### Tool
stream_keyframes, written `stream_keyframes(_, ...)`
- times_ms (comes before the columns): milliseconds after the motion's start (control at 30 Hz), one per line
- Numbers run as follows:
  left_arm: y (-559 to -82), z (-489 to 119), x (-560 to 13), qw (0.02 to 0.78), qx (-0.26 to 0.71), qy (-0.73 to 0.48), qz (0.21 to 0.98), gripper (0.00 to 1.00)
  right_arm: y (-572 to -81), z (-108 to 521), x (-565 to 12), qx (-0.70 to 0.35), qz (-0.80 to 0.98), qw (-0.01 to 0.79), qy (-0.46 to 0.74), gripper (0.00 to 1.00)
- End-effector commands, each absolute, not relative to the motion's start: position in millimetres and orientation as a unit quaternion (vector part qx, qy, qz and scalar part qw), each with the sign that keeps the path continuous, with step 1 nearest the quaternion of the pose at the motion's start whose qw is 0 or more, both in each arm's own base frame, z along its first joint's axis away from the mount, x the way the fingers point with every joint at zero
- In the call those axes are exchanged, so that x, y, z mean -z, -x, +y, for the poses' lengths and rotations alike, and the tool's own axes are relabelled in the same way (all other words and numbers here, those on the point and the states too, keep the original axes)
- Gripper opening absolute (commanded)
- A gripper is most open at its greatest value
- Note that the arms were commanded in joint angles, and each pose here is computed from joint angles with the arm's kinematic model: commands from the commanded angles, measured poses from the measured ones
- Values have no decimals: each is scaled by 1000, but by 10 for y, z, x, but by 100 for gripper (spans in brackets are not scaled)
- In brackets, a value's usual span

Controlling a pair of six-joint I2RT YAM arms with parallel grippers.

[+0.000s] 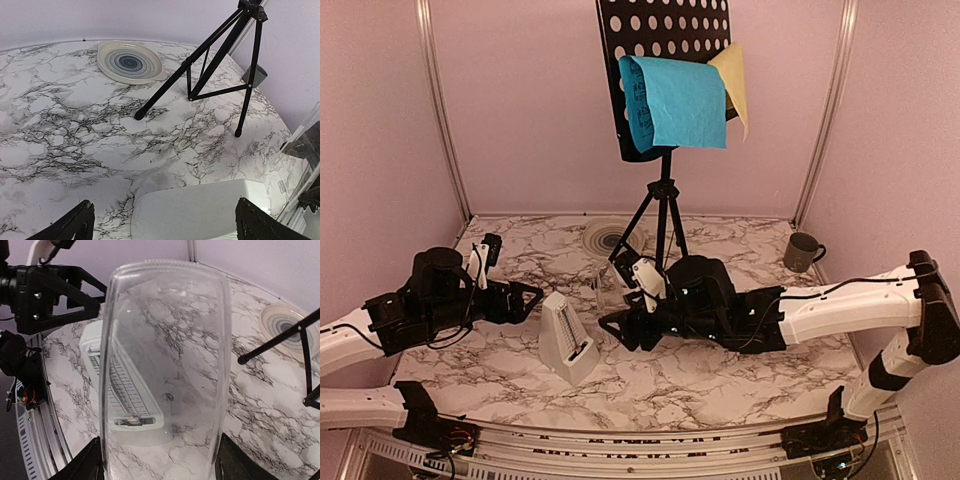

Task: Pack up the instrument practice props
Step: Close the cover of the metronome on the metronome.

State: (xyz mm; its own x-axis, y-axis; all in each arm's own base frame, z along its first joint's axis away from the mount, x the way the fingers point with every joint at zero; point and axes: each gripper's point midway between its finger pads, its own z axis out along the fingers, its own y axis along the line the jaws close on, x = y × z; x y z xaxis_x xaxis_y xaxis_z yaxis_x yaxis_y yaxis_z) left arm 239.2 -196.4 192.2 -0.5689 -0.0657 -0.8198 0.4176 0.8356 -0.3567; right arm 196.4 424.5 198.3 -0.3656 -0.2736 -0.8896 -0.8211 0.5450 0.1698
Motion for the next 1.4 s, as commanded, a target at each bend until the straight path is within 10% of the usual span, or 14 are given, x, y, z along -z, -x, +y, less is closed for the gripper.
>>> stream_keyframes(0, -2374, -1988, -2081, 449, 293, -97, 838, 100, -1753, 4672, -2653, -355, 638, 565, 385, 57)
stream_keyframes(1367, -2403, -2152, -1847, 275, 427, 18, 861, 99, -1952, 5017, -1616, -319, 612, 620, 374, 53)
